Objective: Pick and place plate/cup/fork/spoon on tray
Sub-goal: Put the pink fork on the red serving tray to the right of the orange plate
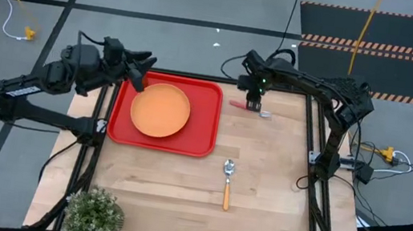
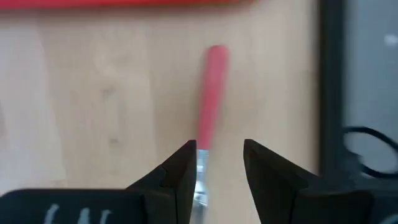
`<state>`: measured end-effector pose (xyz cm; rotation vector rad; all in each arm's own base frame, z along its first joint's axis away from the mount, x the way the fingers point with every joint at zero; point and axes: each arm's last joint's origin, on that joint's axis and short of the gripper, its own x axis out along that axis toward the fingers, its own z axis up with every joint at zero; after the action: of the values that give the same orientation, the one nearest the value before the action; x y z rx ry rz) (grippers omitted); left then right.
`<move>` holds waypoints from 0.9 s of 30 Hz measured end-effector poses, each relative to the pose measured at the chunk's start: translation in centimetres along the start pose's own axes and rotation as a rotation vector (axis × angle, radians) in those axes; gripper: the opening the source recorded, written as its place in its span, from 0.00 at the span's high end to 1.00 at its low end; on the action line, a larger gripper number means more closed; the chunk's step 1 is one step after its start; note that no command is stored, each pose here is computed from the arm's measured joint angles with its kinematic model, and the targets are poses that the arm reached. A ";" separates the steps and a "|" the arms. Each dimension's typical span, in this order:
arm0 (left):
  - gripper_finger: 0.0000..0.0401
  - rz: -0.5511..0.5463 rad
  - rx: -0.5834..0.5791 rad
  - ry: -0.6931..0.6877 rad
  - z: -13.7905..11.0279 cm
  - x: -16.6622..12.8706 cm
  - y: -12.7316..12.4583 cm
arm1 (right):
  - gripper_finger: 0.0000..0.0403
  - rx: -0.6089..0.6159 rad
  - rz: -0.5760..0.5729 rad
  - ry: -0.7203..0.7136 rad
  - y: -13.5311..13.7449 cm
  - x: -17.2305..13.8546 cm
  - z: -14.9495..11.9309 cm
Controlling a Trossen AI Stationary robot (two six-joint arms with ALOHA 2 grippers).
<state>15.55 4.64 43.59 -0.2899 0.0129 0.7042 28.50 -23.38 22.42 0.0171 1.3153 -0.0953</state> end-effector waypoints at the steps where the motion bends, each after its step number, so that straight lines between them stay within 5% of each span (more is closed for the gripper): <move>1: 0.62 0.008 0.001 0.003 -0.1 0.2 -0.1 | 0.69 -0.003 0.024 0.002 0.2 0.6 -0.4; 7: 0.62 0.027 0.018 0.035 -0.7 1.5 -0.5 | 0.67 -0.002 0.059 0.018 0.9 3.7 -2.2; 18: 0.62 0.051 0.025 0.099 -2.1 3.8 -1.4 | 0.44 0.017 -0.018 -0.002 0.4 5.3 -3.3; 27: 0.62 0.060 0.026 0.112 -2.4 4.3 -1.5 | 0.45 0.059 0.027 0.022 0.9 7.0 -5.3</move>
<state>20.02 5.70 41.24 -0.3043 0.1374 0.7460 25.21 -22.52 14.23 0.0865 1.3332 -0.1117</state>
